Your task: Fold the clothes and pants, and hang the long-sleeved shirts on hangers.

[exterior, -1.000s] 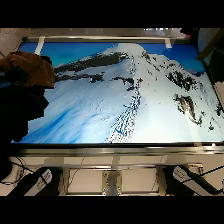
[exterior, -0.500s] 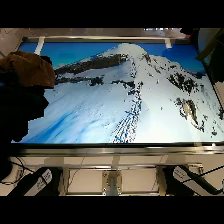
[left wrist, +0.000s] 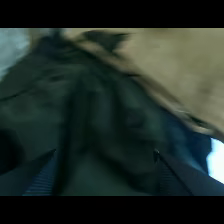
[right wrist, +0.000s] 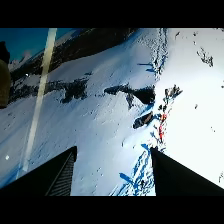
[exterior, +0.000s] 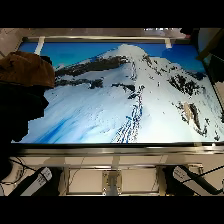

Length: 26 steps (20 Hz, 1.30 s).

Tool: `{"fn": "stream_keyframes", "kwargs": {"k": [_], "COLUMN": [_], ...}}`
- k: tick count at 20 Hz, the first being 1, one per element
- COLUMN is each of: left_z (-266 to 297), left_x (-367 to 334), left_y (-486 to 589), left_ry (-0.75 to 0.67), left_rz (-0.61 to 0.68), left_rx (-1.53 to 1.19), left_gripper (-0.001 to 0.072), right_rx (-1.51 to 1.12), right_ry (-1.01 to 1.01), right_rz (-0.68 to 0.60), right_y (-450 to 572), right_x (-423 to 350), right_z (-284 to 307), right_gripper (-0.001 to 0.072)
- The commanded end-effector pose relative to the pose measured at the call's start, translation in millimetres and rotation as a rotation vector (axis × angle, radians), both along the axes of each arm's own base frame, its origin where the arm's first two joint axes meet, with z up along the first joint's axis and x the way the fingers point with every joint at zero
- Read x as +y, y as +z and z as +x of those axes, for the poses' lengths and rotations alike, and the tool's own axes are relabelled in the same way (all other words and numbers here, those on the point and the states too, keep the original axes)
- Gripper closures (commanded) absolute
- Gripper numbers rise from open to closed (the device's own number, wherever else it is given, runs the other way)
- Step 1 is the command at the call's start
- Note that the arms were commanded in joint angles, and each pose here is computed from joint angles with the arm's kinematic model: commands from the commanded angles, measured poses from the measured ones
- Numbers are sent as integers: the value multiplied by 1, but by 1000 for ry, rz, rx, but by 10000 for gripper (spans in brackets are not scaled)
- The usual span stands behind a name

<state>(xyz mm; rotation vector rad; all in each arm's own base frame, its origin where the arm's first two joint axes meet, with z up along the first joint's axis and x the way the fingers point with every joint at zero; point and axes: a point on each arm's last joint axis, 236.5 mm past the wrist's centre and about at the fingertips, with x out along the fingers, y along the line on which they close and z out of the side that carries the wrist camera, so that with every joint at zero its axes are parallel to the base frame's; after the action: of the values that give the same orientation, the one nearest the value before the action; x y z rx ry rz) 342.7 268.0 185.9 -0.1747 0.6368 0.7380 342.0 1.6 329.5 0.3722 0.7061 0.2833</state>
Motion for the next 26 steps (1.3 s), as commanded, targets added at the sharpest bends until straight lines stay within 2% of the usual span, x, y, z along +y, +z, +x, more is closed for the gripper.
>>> {"fn": "stream_keyframes", "kwargs": {"k": [1, 4, 13, 16, 17, 18, 19, 20, 23, 26], "left_z": [-29, -21, -4, 11, 17, 22, 25, 25, 19, 16], "left_x": [48, 71, 96, 96, 99, 102, 105, 105, 91, 59], "left_y": [-15, -18, -68, -90, -87, -81, -74, -73, -56, 31], "left_ry": [181, 231, 260, 270, 271, 272, 272, 269, 253, 188], "left_rz": [-145, -223, -275, -358, -362, -358, -348, -342, -350, -303], "left_rx": [-112, -254, -225, -258, -300, -342, -376, -376, -371, -561], "left_gripper": [6, 6, 7, 8, 55, 280, 633, 699, 700, 700], "right_rx": [18, 18, 21, 23, 26, 22, 17, 13, 21, 87], "right_ry": [12, 14, 10, 9, 6, 15, 26, 34, 54, 97], "right_rz": [-2, -1, 9, 27, 42, 50, 59, 67, 90, 78], "right_y": [-3, -3, -3, -1, -1, 1, 3, 4, 6, -1], "right_x": [2, 2, 3, 5, 7, 9, 12, 15, 22, 29], "right_z": [-3, -4, -4, -4, -4, -4, -5, -5, -9, -27], "right_gripper": [186, 186, 187, 186, 187, 186, 187, 187, 187, 187]}}
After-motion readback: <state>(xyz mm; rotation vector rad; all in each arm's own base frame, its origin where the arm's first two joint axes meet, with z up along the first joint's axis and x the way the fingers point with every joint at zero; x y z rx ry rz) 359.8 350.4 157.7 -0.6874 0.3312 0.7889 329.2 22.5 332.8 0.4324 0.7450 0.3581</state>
